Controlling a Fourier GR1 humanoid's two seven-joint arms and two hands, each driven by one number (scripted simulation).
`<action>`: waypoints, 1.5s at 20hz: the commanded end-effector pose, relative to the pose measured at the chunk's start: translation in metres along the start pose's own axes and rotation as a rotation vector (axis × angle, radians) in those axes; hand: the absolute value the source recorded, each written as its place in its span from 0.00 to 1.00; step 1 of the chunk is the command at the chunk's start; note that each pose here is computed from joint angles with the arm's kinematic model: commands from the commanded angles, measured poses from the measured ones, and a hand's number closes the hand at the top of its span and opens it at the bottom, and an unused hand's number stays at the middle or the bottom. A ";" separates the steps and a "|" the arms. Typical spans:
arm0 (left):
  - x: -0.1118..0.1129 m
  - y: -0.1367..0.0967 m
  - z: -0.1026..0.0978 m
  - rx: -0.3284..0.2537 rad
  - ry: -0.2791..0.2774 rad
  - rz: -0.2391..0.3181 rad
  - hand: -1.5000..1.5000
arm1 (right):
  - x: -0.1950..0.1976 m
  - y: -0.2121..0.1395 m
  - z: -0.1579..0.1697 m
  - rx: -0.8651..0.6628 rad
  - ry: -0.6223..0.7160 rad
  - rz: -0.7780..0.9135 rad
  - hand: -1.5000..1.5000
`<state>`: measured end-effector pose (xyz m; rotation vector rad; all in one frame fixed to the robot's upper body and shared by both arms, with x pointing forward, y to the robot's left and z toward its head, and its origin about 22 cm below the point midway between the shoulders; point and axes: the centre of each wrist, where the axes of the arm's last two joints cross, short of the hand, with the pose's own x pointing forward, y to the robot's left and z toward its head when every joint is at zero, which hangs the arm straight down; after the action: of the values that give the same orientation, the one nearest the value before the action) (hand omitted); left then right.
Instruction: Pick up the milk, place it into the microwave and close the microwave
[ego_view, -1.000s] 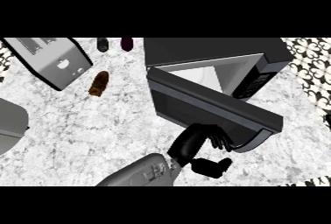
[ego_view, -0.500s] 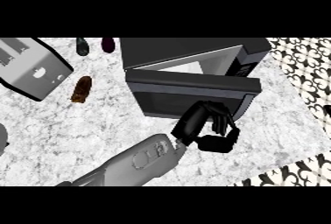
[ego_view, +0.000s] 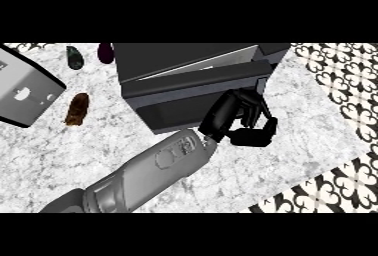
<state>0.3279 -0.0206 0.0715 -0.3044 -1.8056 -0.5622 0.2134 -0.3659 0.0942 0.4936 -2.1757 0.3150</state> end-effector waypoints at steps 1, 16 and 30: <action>0.011 0.006 -0.015 0.038 -0.023 -0.001 1.00 | 0.006 -0.003 -0.011 0.035 -0.016 -0.010 0.00; 0.026 0.023 -0.043 0.128 -0.042 -0.008 1.00 | 0.031 -0.022 -0.031 0.091 -0.016 0.026 0.00; 0.025 0.020 -0.040 0.178 -0.056 0.012 1.00 | 0.053 -0.039 -0.048 0.114 -0.017 0.067 0.00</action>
<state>0.3599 -0.0103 0.0963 -0.1947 -1.8851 -0.3667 0.2334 -0.3913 0.1603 0.4887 -2.1963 0.4710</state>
